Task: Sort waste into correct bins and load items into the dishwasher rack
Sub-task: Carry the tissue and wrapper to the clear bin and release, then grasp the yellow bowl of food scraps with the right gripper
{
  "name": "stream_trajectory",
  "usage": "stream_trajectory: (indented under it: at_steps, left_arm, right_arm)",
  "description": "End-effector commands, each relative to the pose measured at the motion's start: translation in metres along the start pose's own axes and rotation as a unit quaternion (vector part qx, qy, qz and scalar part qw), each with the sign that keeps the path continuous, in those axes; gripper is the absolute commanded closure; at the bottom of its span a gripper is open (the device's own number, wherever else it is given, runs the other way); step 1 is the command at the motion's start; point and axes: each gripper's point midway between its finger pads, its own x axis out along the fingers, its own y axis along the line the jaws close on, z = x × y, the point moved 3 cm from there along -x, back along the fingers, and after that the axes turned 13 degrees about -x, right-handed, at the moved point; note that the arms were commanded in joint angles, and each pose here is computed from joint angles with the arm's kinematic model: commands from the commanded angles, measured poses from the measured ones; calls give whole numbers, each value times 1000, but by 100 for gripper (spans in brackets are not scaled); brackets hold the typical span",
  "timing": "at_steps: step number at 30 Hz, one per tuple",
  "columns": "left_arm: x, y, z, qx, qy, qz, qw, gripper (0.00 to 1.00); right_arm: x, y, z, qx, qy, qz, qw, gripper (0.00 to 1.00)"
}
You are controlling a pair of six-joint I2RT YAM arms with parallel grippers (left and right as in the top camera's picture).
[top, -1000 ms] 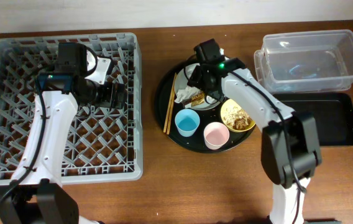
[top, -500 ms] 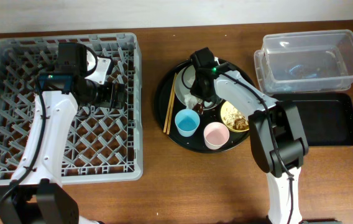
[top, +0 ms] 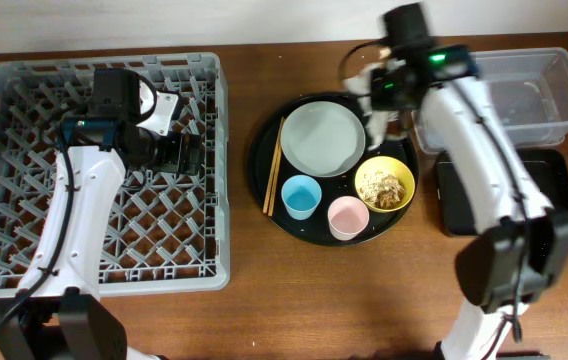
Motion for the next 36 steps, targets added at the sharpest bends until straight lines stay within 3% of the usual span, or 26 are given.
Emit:
stream_trajectory:
  at_steps: [1,5,9,10,11,12,13,15,17,19,22,24,28,31,36]
  left_arm:
    - [-6,-2,7,4,-11,-5,1000,1]
    - [-6,-2,7,4,-11,-6,1000,1]
    - [-6,-2,7,4,-11,-5,1000,1]
    - [-6,-2,7,4,-11,-5,1000,1]
    - [-6,-2,7,4,-11,-5,1000,1]
    - [-6,-2,7,4,-11,-5,1000,1]
    - [-6,-2,7,4,-11,-5,1000,1]
    - [-6,-2,7,4,-11,-5,1000,1]
    - [-6,-2,7,4,-11,-5,1000,1]
    - [-6,-2,7,4,-11,-6,1000,1]
    - [-6,-2,7,4,-11,-5,1000,1]
    - [-6,-2,7,4,-11,-6,1000,1]
    - [-6,-2,7,4,-11,-5,1000,1]
    - [-6,-2,7,4,-11,-5,1000,1]
    - [-6,-2,7,4,-11,-5,1000,1]
  right_arm:
    - [-25,-92,7,153,-45,-56,986,96]
    - [0,-180,11,307,-92,-97,942,96]
    - [47,-216,26,332,-136,-112,927,96]
    - [58,-218,28,332,-141,-112,926,88]
    - [65,-219,30,329,-144,-112,926,73]
    - [70,-220,29,328,-142,-113,927,72]
    - [72,-219,29,328,-140,-111,928,61]
    - [67,-219,32,328,-147,-111,927,27]
    - [54,-219,37,313,-157,-107,931,15]
    - [28,-203,46,252,-168,-64,951,14]
    - [-27,-149,44,138,-167,73,974,18]
    - [-52,-110,16,125,-105,127,978,21]
    - [-39,-58,-41,68,53,129,988,27]
    - [-16,-18,-73,23,124,128,984,29]
    - [33,40,-98,-3,134,137,981,43]
